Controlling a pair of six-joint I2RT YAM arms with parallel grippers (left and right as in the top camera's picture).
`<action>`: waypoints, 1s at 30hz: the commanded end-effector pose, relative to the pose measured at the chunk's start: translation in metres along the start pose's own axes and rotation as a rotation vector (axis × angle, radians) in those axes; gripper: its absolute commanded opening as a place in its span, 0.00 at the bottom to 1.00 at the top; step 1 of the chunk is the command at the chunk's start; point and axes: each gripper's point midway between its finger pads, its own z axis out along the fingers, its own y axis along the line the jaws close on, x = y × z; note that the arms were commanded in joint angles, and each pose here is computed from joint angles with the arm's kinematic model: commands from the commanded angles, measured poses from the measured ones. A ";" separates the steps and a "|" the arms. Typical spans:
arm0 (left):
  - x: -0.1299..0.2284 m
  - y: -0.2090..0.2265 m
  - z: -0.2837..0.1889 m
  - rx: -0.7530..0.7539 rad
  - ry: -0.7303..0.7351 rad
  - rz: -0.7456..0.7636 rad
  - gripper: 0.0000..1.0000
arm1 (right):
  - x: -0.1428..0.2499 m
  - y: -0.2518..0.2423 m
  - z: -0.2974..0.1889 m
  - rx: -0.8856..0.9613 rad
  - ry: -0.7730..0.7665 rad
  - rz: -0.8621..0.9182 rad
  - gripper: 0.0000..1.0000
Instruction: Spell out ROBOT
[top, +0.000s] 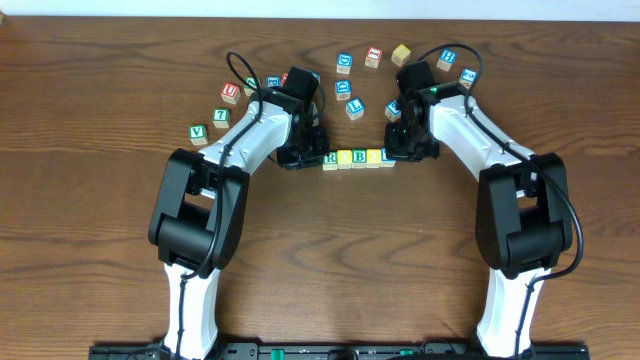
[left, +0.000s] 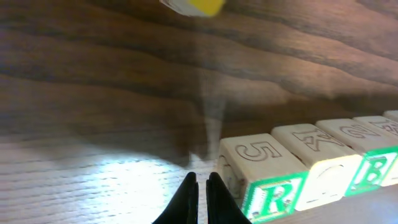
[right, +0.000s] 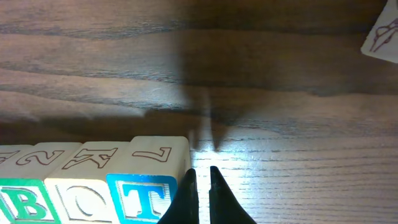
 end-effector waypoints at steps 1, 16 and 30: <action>-0.002 0.010 0.004 -0.050 -0.011 0.029 0.07 | 0.001 -0.008 0.003 0.020 0.005 0.019 0.03; -0.050 0.049 -0.093 -0.234 -0.304 0.025 0.07 | -0.037 -0.003 -0.030 0.005 -0.094 -0.016 0.08; -0.064 0.104 -0.180 -0.293 -0.466 -0.118 0.08 | -0.046 0.057 -0.028 -0.086 -0.168 0.015 0.06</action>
